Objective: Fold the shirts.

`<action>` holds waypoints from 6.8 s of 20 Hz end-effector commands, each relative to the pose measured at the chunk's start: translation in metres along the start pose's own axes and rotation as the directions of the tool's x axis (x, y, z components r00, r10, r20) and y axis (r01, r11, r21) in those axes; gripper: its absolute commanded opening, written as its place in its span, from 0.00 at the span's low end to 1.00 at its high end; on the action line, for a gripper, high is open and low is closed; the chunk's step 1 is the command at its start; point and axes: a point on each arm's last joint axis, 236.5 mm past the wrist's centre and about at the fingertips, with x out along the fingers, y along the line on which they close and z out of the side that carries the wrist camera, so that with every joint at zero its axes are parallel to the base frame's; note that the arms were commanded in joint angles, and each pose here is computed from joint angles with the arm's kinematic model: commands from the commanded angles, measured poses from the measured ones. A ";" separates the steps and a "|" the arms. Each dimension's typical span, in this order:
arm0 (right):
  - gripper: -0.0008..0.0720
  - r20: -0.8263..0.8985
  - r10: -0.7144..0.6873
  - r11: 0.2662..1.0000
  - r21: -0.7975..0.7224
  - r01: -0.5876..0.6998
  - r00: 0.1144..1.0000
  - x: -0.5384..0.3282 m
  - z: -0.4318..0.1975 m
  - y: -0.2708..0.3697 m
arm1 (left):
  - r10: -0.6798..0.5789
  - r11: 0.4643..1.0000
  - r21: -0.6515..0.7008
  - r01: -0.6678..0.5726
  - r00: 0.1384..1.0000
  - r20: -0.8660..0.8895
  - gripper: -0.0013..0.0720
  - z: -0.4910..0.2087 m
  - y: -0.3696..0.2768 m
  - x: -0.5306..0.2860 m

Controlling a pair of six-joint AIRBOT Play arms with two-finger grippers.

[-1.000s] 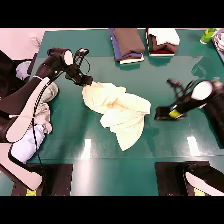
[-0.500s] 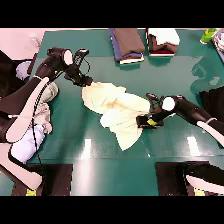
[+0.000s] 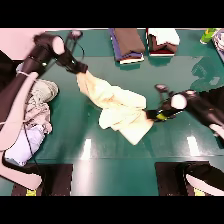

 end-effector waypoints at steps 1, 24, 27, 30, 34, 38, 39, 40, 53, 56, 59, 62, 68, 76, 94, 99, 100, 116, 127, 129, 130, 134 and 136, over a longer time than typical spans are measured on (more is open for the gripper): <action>0.04 0.192 -0.101 0.993 0.074 0.088 0.976 -0.074 0.026 -0.060 | 0.036 0.999 -0.005 -0.036 0.953 0.301 0.05 0.062 0.012 -0.104; 0.04 0.849 0.002 0.999 -0.028 0.041 0.528 -0.444 0.154 -0.063 | 0.030 0.999 -0.034 -0.011 0.788 0.615 0.05 0.038 0.017 -0.344; 0.04 0.658 0.066 0.998 -0.057 -0.038 0.750 -0.317 0.193 -0.056 | 0.022 1.000 -0.008 -0.020 0.964 0.264 0.05 0.026 0.012 -0.191; 0.04 0.448 0.044 0.996 -0.084 -0.007 0.893 -0.191 0.212 -0.047 | 0.040 0.999 0.009 -0.040 0.999 0.030 0.05 0.003 0.012 -0.058; 0.04 0.305 0.036 0.990 -0.139 0.007 0.952 -0.077 0.227 -0.025 | 0.055 0.998 0.039 -0.050 0.990 -0.133 0.05 -0.031 0.011 0.057; 0.07 0.242 0.043 0.985 -0.171 -0.001 0.969 -0.045 0.238 -0.007 | 0.066 0.998 0.011 -0.065 0.990 -0.124 0.06 -0.030 0.026 0.086; 0.36 0.242 0.043 0.985 -0.173 -0.001 0.969 -0.048 0.241 -0.006 | 0.073 0.997 -0.006 -0.075 0.988 -0.138 0.20 -0.034 0.036 0.081; 0.62 0.252 0.043 0.985 -0.173 0.001 0.967 -0.056 0.245 -0.006 | 0.081 0.996 -0.027 -0.087 0.984 -0.160 0.59 -0.039 0.048 0.076; 0.64 -0.141 -0.084 0.965 0.235 0.116 0.986 -0.050 -0.008 -0.171 | -0.151 0.955 -0.285 0.081 0.961 -0.233 0.67 -0.171 0.026 -0.021; 0.66 -0.234 -0.051 0.932 0.338 0.130 0.971 -0.023 -0.069 -0.184 | -0.177 0.946 -0.310 0.092 0.950 -0.259 0.67 -0.202 0.016 -0.014; 0.66 -0.275 -0.032 0.922 0.362 0.135 0.961 -0.004 -0.096 -0.183 | -0.180 0.945 -0.314 0.088 0.944 -0.278 0.67 -0.212 0.014 -0.009; 0.66 -0.284 -0.028 0.921 0.366 0.136 0.959 0.009 -0.106 -0.182 | -0.177 0.945 -0.314 0.088 0.947 -0.269 0.67 -0.210 0.015 -0.008; 0.66 -0.323 -0.017 0.920 0.366 0.142 0.946 0.020 -0.117 -0.182 | -0.178 0.945 -0.314 0.088 0.945 -0.273 0.67 -0.211 0.015 -0.008; 0.04 -0.281 -0.029 0.955 0.276 0.110 0.959 0.024 -0.102 -0.162 | -0.200 0.945 -0.314 0.088 0.916 -0.348 0.67 -0.229 0.009 -0.015; 0.04 -0.218 -0.045 0.960 0.262 0.103 0.975 0.014 -0.093 -0.159 | -0.426 0.832 -0.514 0.210 0.835 -0.348 0.38 -0.309 -0.055 0.031; 0.04 -0.122 -0.059 0.964 0.251 0.089 0.991 -0.017 -0.053 -0.159 | -0.391 0.872 -0.415 0.259 0.879 -0.274 0.05 -0.272 -0.045 0.017; 0.04 -0.088 -0.067 0.969 0.230 0.086 0.994 -0.032 -0.038 -0.156 | -0.357 0.888 -0.382 0.257 0.908 -0.220 0.05 -0.248 -0.036 0.004; 0.04 0.972 -0.093 0.986 0.060 0.157 0.217 -0.554 0.031 -0.069 | 0.062 0.998 -0.055 -0.028 0.369 0.927 0.05 -0.018 0.023 -0.566; 0.04 0.608 -0.153 0.986 0.043 0.160 0.779 -0.332 0.140 -0.103 | 0.001 0.990 -0.134 0.050 0.935 0.354 0.05 -0.004 0.053 -0.225; 0.04 0.447 -0.162 0.986 0.039 0.162 0.880 -0.256 0.154 -0.114 | -0.032 0.985 -0.163 0.058 0.987 0.158 0.05 -0.026 0.056 -0.128; 0.04 0.367 -0.164 0.986 0.037 0.162 0.916 -0.216 0.160 -0.120 | -0.045 0.983 -0.177 0.059 0.995 0.084 0.05 -0.036 0.057 -0.083; 0.04 0.203 -0.163 0.987 0.030 0.161 0.965 -0.098 0.191 -0.137 | -0.058 0.978 -0.205 0.051 0.998 -0.029 0.05 -0.050 0.065 0.034; 0.04 0.167 -0.163 0.987 0.029 0.161 0.972 -0.067 0.205 -0.142 | -0.053 0.977 -0.210 0.047 0.998 -0.024 0.05 -0.047 0.069 0.059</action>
